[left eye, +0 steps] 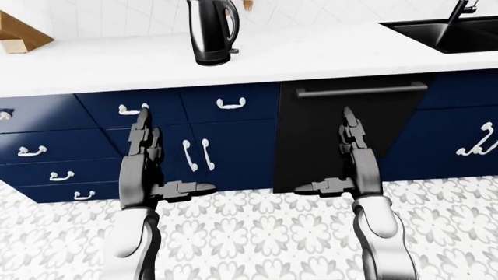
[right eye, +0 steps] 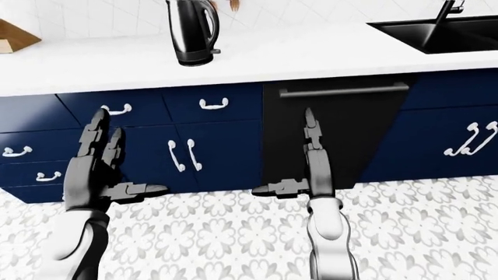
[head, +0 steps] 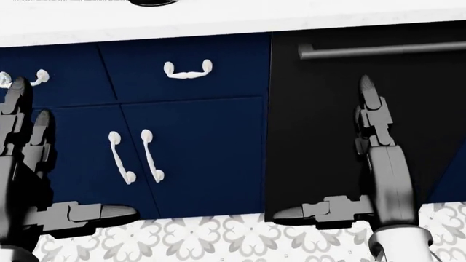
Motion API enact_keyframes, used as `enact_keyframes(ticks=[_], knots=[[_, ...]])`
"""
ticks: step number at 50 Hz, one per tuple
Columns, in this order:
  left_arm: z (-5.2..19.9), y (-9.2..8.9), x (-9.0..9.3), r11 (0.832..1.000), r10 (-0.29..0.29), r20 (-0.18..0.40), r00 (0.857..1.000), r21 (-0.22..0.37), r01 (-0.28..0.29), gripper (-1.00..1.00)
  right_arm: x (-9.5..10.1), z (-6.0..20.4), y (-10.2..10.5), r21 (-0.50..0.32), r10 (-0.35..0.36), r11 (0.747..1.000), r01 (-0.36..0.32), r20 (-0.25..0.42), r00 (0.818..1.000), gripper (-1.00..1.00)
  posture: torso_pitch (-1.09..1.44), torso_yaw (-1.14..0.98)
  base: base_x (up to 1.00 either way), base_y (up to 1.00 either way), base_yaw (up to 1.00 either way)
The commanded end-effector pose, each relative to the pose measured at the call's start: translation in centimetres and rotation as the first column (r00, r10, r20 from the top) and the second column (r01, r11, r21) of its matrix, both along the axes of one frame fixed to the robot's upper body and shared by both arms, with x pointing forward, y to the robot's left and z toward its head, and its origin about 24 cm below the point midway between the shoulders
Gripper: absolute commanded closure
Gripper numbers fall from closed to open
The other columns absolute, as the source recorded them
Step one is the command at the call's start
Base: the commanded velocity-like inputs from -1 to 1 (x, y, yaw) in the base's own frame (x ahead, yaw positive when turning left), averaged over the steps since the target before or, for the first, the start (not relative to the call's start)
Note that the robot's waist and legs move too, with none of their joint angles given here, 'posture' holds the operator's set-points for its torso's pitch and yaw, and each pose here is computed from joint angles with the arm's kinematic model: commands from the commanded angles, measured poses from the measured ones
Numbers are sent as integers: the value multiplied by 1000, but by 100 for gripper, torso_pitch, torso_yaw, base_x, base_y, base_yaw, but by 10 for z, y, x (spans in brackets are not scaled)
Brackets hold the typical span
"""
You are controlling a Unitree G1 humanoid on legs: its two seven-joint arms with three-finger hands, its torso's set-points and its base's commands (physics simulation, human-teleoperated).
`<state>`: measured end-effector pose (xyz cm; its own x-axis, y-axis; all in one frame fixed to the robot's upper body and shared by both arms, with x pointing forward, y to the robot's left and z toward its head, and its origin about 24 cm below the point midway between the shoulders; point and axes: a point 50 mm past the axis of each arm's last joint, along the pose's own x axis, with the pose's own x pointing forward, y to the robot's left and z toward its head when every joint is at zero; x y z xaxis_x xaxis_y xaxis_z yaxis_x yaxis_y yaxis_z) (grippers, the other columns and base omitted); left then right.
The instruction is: Press down the lever to turn on the electric kettle.
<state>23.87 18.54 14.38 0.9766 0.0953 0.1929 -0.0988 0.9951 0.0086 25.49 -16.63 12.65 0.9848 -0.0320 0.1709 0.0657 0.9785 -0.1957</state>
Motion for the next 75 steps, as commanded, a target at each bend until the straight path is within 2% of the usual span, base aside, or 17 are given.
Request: enact_keyframes(ticks=[1,28,29,37,75], knots=[[14,-2,-2,1000,-6,80,997,10,5,-100,-1,16,0,-13,5,1000,-4,82,997,-100,0,0,0,49,0],[12,1,-1,1000,7,80,997,10,-7,-100,2,10,-3,-32,-33,999,35,54,998,-100,0,0,0,32,17],[12,-1,-1,1000,0,82,997,11,-1,-100,-7,18,-8,-37,-81,996,86,107,991,-100,0,0,0,0,0],[12,-2,-2,1000,-2,81,997,11,1,-100,-11,21,-9,-40,-99,994,104,122,988,-100,0,0,0,0,0],[15,-2,-5,1000,-2,89,996,11,1,-100,-13,24,-9,-60,-98,993,107,135,986,-100,0,0,4,0,0]])
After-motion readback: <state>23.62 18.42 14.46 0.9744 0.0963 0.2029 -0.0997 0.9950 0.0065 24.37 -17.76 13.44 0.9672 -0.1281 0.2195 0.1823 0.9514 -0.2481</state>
